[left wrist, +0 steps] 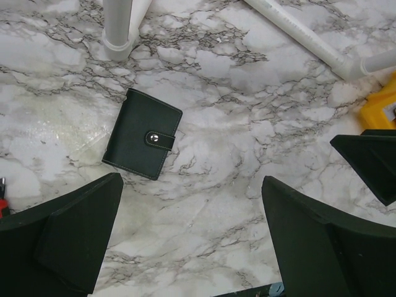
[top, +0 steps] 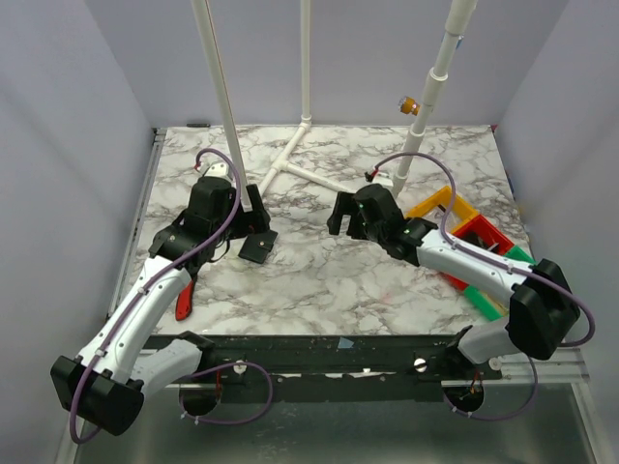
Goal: Take the credit cards out of the card holder
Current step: Move the card holder to the center of the board.
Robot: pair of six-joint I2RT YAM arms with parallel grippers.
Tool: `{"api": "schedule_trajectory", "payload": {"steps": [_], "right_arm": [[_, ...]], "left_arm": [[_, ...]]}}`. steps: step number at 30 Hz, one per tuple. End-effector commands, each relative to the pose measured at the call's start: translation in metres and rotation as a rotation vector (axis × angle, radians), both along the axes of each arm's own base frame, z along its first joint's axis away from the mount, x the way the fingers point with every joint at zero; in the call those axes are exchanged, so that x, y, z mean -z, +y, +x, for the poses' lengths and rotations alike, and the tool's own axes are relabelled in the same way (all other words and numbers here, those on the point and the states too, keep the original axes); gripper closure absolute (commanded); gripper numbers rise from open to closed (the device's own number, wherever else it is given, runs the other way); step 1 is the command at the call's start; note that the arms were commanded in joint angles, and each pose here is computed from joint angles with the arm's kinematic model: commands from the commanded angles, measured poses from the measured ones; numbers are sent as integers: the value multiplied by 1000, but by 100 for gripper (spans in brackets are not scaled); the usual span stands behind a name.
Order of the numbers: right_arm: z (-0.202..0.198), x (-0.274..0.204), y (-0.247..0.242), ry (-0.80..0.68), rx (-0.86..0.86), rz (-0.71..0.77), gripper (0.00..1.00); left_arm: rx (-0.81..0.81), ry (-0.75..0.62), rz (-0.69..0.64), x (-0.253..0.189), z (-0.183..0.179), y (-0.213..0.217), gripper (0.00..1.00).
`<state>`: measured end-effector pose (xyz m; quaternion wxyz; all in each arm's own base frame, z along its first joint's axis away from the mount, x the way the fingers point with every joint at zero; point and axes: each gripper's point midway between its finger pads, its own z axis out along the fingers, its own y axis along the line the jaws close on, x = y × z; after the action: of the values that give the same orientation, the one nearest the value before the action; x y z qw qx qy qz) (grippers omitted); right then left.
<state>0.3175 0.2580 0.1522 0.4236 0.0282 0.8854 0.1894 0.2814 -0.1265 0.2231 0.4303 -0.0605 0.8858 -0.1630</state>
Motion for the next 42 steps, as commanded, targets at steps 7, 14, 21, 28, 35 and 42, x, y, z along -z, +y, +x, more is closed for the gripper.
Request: {"api": "schedule_trajectory", "payload": {"steps": [7, 14, 21, 28, 35, 42], "right_arm": [[11, 18, 46, 22, -146, -52, 0], [13, 34, 90, 36, -229, -106, 0], [13, 51, 141, 34, -272, -182, 3], [9, 71, 181, 42, -313, -242, 15], [8, 96, 210, 67, -339, -322, 43], [8, 111, 223, 69, -340, -382, 55]], "left_arm": [[-138, -31, 47, 9, -6, 31, 2], [-213, 0, 47, 27, -13, 51, 1], [-322, 93, 37, 51, -17, 74, 2], [-427, 148, 63, 61, -23, 101, 2], [-450, 183, 51, 69, -30, 107, 2], [-456, 177, 54, 68, -35, 112, 1]]}}
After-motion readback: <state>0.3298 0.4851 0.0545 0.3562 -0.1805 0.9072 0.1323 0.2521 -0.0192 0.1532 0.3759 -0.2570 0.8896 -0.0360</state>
